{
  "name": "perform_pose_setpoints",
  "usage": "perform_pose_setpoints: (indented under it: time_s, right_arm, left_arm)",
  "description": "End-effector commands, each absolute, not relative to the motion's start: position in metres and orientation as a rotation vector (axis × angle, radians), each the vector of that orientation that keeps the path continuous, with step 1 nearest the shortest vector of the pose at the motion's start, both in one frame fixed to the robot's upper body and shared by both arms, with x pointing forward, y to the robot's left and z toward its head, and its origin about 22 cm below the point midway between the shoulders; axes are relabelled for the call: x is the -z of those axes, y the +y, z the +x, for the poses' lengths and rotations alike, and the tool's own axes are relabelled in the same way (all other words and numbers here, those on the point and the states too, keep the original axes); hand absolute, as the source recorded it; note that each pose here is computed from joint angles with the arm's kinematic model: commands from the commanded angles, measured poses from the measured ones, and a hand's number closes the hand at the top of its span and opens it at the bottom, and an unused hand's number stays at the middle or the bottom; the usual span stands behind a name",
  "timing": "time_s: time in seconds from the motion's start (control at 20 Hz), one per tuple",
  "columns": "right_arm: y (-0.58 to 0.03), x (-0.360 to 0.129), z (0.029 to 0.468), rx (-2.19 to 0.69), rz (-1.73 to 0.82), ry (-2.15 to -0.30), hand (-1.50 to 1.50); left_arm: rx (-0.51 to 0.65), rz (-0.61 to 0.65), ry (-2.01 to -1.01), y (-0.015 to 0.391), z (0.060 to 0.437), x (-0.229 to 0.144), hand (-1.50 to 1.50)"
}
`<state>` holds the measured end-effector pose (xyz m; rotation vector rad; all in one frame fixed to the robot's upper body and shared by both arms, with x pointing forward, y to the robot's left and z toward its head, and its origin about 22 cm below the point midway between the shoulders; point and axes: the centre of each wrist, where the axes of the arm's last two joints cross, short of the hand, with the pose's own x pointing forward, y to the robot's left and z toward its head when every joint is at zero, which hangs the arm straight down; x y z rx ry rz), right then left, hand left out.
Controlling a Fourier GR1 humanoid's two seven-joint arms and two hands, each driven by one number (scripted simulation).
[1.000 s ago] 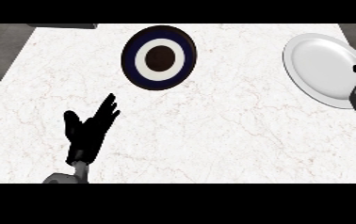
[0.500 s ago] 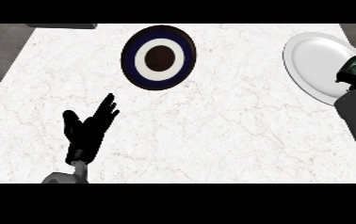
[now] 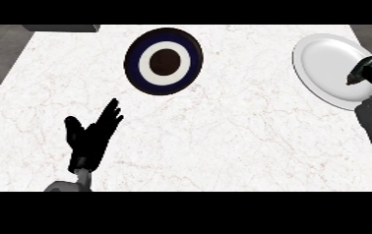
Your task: Pick the eggplant from the plate and place it in the plate
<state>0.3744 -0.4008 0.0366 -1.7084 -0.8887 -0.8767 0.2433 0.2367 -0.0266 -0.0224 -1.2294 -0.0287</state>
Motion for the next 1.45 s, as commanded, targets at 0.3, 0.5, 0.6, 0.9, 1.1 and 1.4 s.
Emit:
perform_pose_setpoints:
  time_s: [0.3, 0.5, 0.6, 0.9, 1.1, 1.4]
  right_arm:
    - [-0.338, -0.017, 0.345, 0.987, -1.476, -1.126, -1.50]
    - [-0.317, -0.004, 0.323, 0.923, -1.412, -1.174, -1.50]
    - [-0.298, 0.008, 0.310, 0.900, -1.374, -1.189, -1.50]
    - [-0.280, 0.029, 0.292, 0.799, -1.364, -1.126, -1.50]
    - [-0.259, 0.048, 0.278, 0.796, -1.371, -1.083, -1.50]
    - [-0.253, 0.039, 0.279, 0.800, -1.382, -1.075, -1.50]
  left_arm:
    - [0.004, 0.007, -1.167, 0.226, 0.233, 0.028, 0.00]
    - [-0.001, 0.019, -1.174, 0.236, 0.222, 0.037, 0.00]
    - [0.010, 0.013, -1.191, 0.254, 0.242, 0.038, 0.00]
    - [0.014, -0.014, -1.194, 0.225, 0.235, 0.029, 0.00]
    - [-0.006, 0.021, -1.205, 0.251, 0.226, 0.030, 0.00]
    - [-0.008, 0.002, -1.188, 0.214, 0.243, 0.036, 0.00]
